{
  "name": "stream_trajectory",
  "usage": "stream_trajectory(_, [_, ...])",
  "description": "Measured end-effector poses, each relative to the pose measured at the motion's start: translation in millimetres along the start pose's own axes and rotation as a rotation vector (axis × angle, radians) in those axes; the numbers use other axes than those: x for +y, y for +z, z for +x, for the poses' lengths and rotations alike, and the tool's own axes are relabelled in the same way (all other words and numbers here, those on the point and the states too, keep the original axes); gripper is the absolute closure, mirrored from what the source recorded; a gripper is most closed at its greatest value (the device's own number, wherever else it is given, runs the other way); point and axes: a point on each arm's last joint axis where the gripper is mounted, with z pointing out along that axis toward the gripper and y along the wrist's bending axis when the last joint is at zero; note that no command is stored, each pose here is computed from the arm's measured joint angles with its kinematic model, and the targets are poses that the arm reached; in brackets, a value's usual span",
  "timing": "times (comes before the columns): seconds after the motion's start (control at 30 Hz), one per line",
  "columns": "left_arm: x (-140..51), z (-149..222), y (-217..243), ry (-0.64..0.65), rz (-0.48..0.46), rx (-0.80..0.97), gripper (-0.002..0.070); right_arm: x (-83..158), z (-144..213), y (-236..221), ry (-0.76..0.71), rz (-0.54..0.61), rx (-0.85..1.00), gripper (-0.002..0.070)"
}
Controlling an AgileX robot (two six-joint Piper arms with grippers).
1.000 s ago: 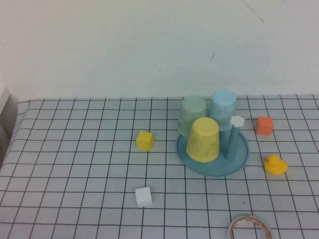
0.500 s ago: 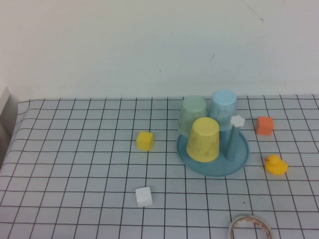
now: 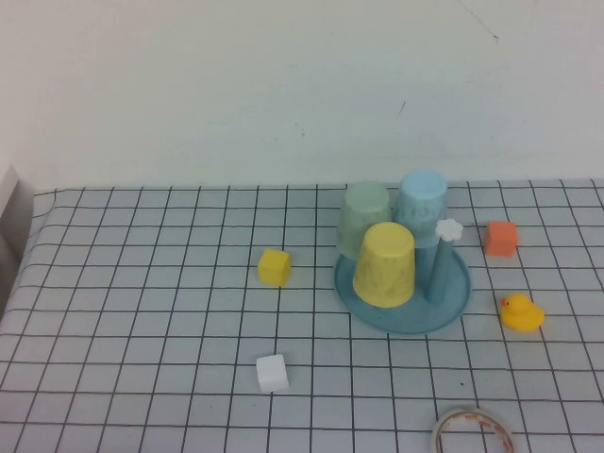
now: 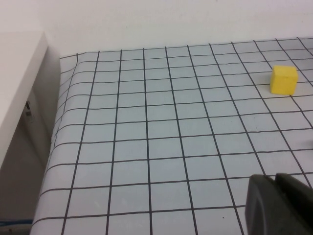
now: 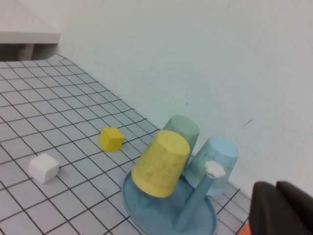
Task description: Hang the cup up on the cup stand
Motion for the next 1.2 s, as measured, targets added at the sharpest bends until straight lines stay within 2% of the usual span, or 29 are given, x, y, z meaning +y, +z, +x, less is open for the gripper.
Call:
stream_trajectory(0.13, [0.1,0.0,0.0,0.002,-0.001,0.0,0.0675,-5.7,-2.2,-8.1,0.017,0.054,-0.044,0.0678])
stream_trajectory(0.4, [0.1,-0.1,-0.1,0.002,-0.001,-0.002,0.0676,-26.3,-2.4,-31.4,0.131,0.373,-0.09,0.0678])
stream_trajectory(0.57, [0.1,-0.1,-0.1,0.002,-0.001,-0.002,0.0676,-27.0,-7.3,-38.7,0.155,0.484,-0.138,0.0678])
stream_trajectory(0.8, [0.1,-0.1,-0.1,0.002,-0.001,-0.002,0.0676,-26.7,-9.2,-38.7,0.134,0.524,-0.139,0.0678])
stream_trajectory(1.0, [0.1,-0.1,-0.1,0.002,-0.001,-0.002,0.0676,-22.2,-11.1,-39.5,0.126,0.49,-0.16,0.0678])
stream_trajectory(1.07, [0.1,-0.1,-0.1,0.002,-0.001,-0.002,0.0676,-17.9,-5.8,-39.4,0.104,0.461,-0.094,0.0678])
stream_trajectory(1.2, [0.1,-0.1,-0.1,0.002,-0.001,-0.002,0.0676,-13.4,12.1,-38.9,0.17,0.429,0.094,0.0678])
